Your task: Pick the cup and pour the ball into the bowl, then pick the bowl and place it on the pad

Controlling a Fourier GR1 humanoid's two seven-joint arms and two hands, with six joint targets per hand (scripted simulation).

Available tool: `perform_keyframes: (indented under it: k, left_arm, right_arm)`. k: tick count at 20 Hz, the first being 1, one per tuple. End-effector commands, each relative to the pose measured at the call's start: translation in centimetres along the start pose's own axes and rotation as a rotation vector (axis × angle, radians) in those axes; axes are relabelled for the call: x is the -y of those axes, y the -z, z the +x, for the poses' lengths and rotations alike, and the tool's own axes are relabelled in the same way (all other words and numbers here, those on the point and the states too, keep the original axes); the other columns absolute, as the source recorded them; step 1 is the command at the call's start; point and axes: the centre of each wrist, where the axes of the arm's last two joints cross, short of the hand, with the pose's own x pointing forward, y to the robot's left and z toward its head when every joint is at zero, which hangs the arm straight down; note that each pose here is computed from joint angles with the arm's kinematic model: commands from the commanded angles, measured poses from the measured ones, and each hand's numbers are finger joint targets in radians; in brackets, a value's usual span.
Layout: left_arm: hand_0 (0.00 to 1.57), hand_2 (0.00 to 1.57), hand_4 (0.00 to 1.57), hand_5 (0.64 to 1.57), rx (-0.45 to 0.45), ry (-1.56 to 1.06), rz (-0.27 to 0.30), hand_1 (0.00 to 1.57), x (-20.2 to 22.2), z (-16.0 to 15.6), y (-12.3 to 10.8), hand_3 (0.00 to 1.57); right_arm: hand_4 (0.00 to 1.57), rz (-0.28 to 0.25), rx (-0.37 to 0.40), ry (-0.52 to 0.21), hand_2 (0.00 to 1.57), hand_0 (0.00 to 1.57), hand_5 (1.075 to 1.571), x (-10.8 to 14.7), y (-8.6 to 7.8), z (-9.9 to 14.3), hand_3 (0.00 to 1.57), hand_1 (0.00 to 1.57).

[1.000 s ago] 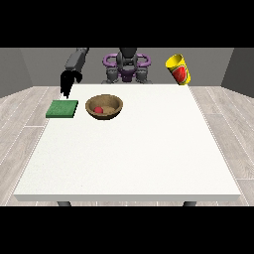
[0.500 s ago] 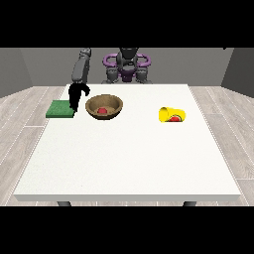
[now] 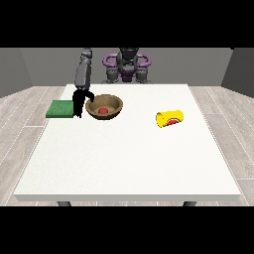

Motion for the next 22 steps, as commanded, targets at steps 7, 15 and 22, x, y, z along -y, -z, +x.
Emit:
perform_keyframes:
  k: [7,15,22]
  left_arm:
    - [0.00,0.00,1.02,1.536,0.050,0.013,0.037,0.00,-4.3,0.7,-2.7,0.00]
    - [0.00,0.00,1.02,1.540,0.065,0.008,0.021,0.00,-4.5,2.0,-2.3,0.00]
    - [0.00,0.00,1.03,1.529,0.135,-0.009,-0.008,0.00,-4.4,4.8,-2.2,0.00]
  right_arm:
    - [0.45,0.039,0.028,-0.003,0.00,0.00,1.547,-0.4,0.9,-0.4,0.00,0.00]
    - [0.48,0.053,0.059,0.001,0.00,0.00,1.547,-6.9,2.4,-0.6,0.00,0.00]
    - [0.94,-0.238,-0.134,-0.238,1.57,1.57,1.471,3.2,-0.9,-1.9,1.57,1.57]
